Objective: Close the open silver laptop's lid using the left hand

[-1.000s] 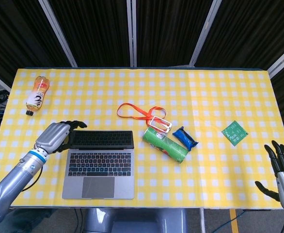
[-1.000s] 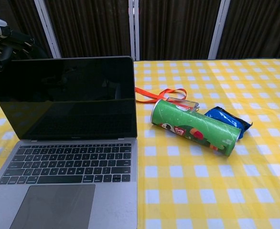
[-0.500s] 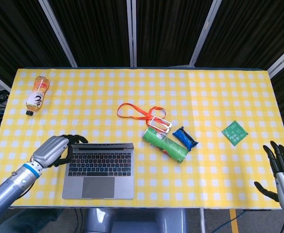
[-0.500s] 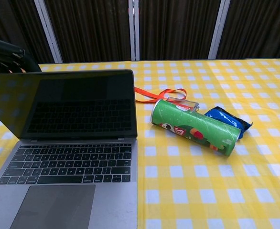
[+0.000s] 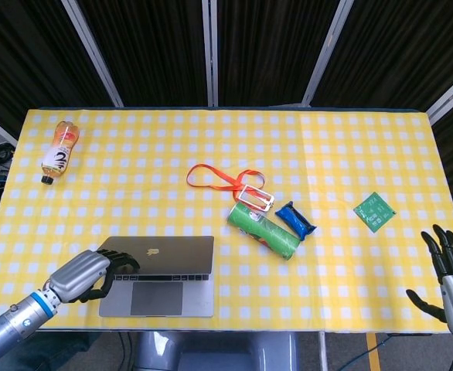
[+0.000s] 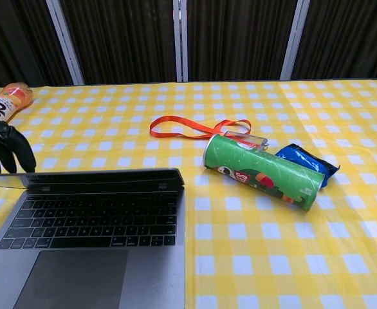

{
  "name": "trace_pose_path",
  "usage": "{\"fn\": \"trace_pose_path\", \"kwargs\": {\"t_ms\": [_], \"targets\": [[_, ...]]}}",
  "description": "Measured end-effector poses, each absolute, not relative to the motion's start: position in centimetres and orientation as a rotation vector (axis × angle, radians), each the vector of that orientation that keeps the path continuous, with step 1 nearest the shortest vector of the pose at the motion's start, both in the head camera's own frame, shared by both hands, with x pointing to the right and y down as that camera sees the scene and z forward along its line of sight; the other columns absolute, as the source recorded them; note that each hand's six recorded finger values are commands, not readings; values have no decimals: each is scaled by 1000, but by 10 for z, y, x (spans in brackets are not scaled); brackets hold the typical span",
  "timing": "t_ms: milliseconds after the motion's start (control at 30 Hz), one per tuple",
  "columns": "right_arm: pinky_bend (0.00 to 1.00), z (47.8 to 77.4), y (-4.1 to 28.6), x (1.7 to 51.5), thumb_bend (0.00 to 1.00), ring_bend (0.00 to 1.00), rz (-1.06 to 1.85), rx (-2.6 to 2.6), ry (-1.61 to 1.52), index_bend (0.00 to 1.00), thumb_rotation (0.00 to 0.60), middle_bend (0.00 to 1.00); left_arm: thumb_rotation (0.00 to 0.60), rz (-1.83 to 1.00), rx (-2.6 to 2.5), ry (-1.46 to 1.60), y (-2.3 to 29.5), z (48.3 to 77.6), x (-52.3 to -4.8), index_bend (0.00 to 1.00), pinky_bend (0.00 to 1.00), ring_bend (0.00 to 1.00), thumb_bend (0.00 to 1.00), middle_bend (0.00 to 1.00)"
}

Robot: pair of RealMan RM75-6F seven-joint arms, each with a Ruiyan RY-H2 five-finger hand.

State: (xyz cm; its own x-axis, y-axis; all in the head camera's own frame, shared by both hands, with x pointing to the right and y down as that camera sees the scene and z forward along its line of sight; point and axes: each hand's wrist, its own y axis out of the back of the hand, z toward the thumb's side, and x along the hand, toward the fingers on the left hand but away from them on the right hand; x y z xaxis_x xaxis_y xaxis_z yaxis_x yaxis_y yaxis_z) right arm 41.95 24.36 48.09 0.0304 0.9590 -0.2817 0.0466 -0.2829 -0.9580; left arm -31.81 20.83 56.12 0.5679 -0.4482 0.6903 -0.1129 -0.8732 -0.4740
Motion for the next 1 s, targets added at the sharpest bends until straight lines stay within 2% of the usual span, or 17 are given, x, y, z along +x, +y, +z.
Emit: {"fn": "trace_pose_path", "kwargs": {"t_ms": [167,600,1000], "targets": [[0,481,244,419,0,0,1372,-1469,-1079,19,600,0,600,-1235,-2413,399,217,572,-319,295,287,262,1000,252],[0,481,244,419,0,0,1375,-1471,-1078,19,600,0,600,-1268,-2414,242,245,623,-298,304,287,262,1000,252],[0,478,244,420,0,0,1368,-1469,-1086,19,600,0,600,-1313,-2436,182,263,644,-287,305,287,262,1000,252]]}}
